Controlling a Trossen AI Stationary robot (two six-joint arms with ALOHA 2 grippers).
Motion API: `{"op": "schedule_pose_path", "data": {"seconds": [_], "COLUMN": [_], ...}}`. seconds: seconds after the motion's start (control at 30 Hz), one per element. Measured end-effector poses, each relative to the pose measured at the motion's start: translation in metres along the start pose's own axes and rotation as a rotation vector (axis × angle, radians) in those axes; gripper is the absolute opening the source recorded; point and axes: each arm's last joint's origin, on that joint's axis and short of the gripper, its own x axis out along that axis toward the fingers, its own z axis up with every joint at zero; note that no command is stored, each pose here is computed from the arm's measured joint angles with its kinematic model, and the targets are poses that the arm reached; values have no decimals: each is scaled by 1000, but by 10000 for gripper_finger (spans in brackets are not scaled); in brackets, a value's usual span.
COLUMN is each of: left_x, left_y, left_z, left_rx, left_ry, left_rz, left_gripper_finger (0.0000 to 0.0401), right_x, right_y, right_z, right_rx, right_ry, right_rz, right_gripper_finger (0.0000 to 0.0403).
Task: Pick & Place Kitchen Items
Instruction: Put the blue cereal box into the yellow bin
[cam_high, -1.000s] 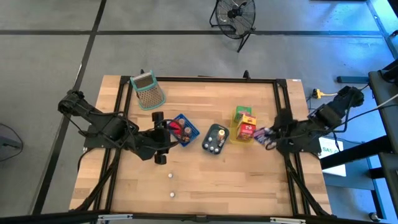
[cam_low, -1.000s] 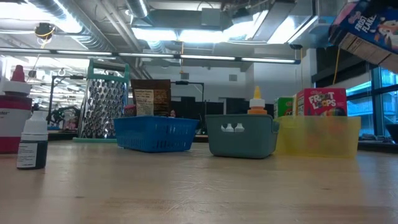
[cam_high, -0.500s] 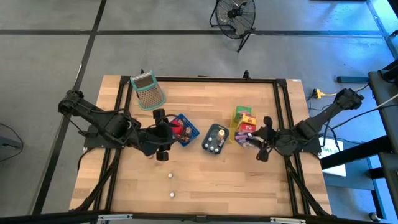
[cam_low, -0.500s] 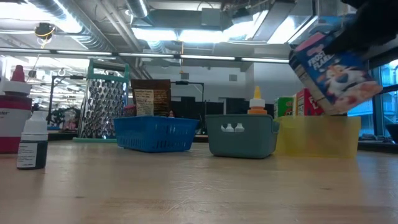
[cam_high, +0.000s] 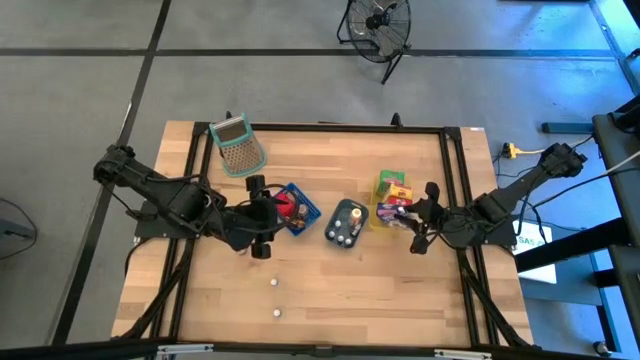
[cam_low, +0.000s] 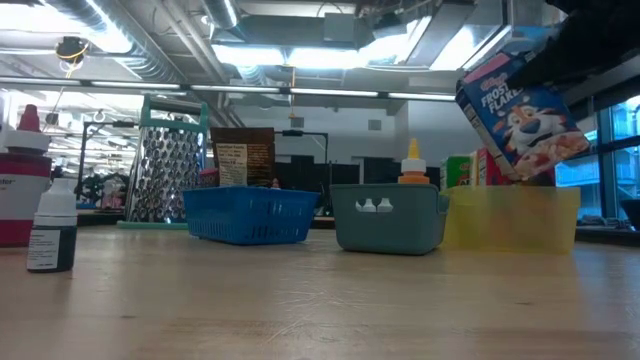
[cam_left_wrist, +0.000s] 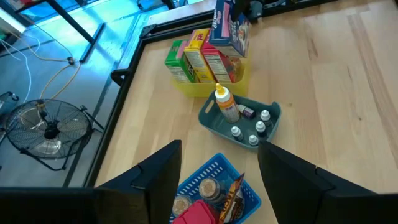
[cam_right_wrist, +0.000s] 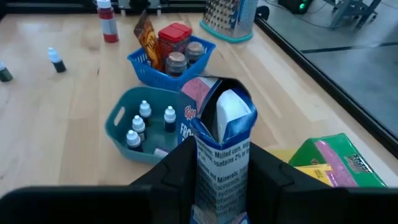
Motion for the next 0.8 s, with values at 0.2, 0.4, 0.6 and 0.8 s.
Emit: {"op": "schedule_pose_path", "data": {"seconds": [0.2, 0.4, 0.6, 0.8], "left_x": [2, 5, 6, 6], "left_y": [-1, -3, -4, -4], "left_z": [-2, -6, -5, -5], "left_rx": [3, 16, 14, 14], "left_ry": [4, 19, 17, 18], "left_rz": [1, 4, 4, 4], "left_gripper_finger": [208, 208, 206, 205], "right_x": [6, 16, 26, 36], "right_y": [3, 7, 10, 13], "right_z": [-5, -8, -8, -9], "right_rx": [-27, -45, -39, -37], "right_ry": [31, 58, 63, 80], "right_rz": [-52, -86, -113, -132], "right_gripper_finger": [105, 105, 105, 105]}}
